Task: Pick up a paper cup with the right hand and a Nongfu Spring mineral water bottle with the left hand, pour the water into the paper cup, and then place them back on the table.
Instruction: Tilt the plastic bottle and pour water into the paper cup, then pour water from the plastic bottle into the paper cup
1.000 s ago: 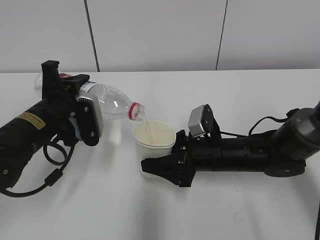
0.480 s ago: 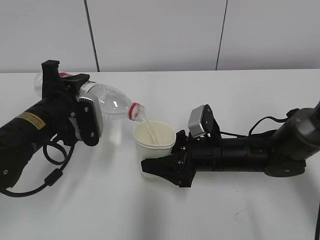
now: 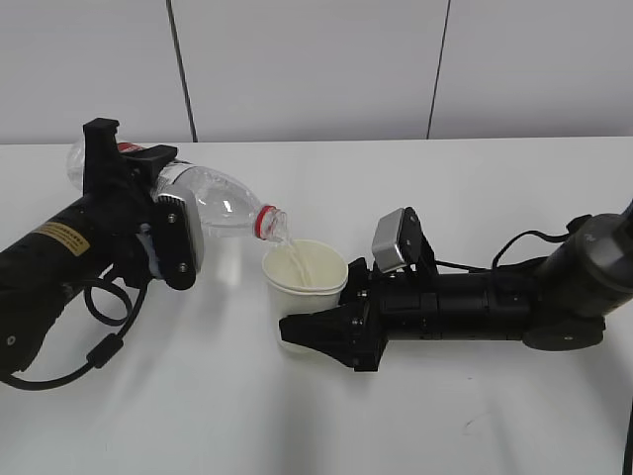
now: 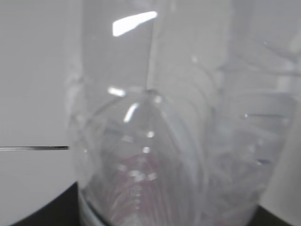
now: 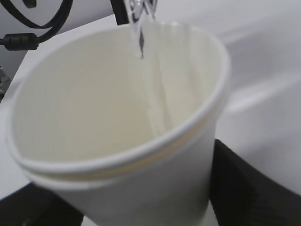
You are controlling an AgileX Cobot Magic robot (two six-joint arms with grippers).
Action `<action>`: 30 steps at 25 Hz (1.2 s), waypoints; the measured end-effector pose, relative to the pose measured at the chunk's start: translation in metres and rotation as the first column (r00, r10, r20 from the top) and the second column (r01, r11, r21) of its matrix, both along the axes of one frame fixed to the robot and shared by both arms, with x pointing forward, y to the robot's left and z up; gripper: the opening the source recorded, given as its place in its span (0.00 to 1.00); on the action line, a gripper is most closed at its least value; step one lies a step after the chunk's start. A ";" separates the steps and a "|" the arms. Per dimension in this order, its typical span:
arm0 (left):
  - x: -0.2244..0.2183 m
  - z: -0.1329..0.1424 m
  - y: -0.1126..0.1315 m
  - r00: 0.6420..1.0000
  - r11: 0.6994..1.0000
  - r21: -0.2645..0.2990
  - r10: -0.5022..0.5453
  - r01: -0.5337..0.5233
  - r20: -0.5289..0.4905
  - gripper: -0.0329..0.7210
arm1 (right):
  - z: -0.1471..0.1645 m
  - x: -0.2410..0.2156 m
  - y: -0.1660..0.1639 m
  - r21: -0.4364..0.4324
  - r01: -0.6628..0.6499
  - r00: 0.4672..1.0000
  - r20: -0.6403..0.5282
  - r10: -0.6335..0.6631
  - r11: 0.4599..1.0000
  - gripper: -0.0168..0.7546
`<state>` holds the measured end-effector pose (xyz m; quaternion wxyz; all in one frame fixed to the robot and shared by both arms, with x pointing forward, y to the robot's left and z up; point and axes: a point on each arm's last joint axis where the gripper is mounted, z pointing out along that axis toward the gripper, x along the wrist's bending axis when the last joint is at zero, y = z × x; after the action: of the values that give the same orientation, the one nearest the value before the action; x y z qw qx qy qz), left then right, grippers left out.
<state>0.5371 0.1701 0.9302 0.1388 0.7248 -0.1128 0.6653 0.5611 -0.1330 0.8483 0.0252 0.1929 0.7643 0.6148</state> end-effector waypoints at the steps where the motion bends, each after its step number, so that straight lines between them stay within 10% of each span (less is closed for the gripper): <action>1: 0.000 0.000 0.000 1.000 1.000 0.000 0.000 0.000 0.000 0.47 | 0.000 0.000 0.000 0.000 0.000 1.000 0.000 0.000 1.000 0.71; 30: 0.000 0.000 0.000 1.000 1.000 0.005 0.000 0.000 0.006 0.46 | -0.001 0.000 0.000 -0.006 -0.001 1.000 -0.001 0.001 1.000 0.71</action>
<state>0.5372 0.1702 0.9306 0.1364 0.7233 -0.1149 0.6672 0.5610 -0.1331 0.8478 0.0251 0.1927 0.7662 0.6126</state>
